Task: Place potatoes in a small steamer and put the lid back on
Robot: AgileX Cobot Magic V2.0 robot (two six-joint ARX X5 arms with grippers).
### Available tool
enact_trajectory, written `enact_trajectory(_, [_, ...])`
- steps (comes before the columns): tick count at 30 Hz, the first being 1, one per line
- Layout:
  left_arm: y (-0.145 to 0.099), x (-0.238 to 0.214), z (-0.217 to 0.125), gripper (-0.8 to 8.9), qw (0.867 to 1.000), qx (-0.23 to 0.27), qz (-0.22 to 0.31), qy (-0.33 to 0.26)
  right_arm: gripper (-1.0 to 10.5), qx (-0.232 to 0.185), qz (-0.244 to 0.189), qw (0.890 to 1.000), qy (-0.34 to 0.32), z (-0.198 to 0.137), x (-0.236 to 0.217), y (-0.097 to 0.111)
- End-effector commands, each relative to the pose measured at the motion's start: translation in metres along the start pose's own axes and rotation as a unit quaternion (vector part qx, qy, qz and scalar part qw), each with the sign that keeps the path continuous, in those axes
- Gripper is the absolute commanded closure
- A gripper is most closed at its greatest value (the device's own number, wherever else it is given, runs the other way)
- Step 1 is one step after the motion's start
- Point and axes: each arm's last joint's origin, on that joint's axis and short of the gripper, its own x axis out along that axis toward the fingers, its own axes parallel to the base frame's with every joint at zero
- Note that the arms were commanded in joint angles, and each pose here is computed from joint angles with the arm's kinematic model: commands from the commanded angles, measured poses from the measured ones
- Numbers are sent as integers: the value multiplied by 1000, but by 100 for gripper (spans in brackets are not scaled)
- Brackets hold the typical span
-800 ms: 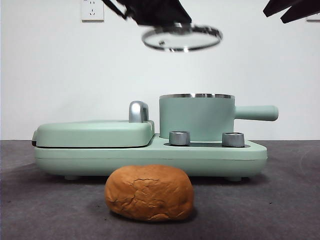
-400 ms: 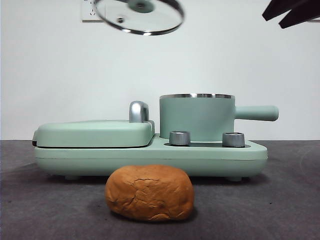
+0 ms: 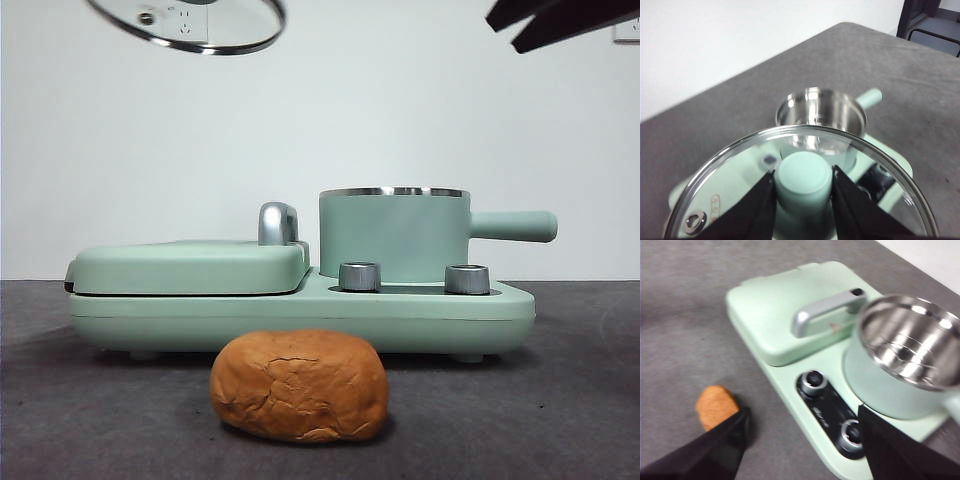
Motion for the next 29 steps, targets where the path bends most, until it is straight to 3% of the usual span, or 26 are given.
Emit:
enact_trajectory(1, [-4, -12, -12, 804, 1000, -18, 9, -9, 607, -18, 22, 1000, -1, 6, 5, 6])
enact_trajectory(9, [-16, -52, -53, 804, 997, -53, 53, 1, 607, -30, 95, 994, 45, 3, 37, 22])
enact_trajectory(17, [-20, -82, -61, 804, 990, -49, 128, 21, 601, -40, 150, 981, 113, -8, 92, 36])
enact_trajectory(20, [-21, -88, -61, 804, 989, -49, 137, 13, 524, -49, 168, 976, 131, -14, 111, 42])
enact_trajectory(29, [-21, -91, -61, 804, 988, -49, 143, 9, 515, -78, 182, 965, 173, -35, 157, 53])
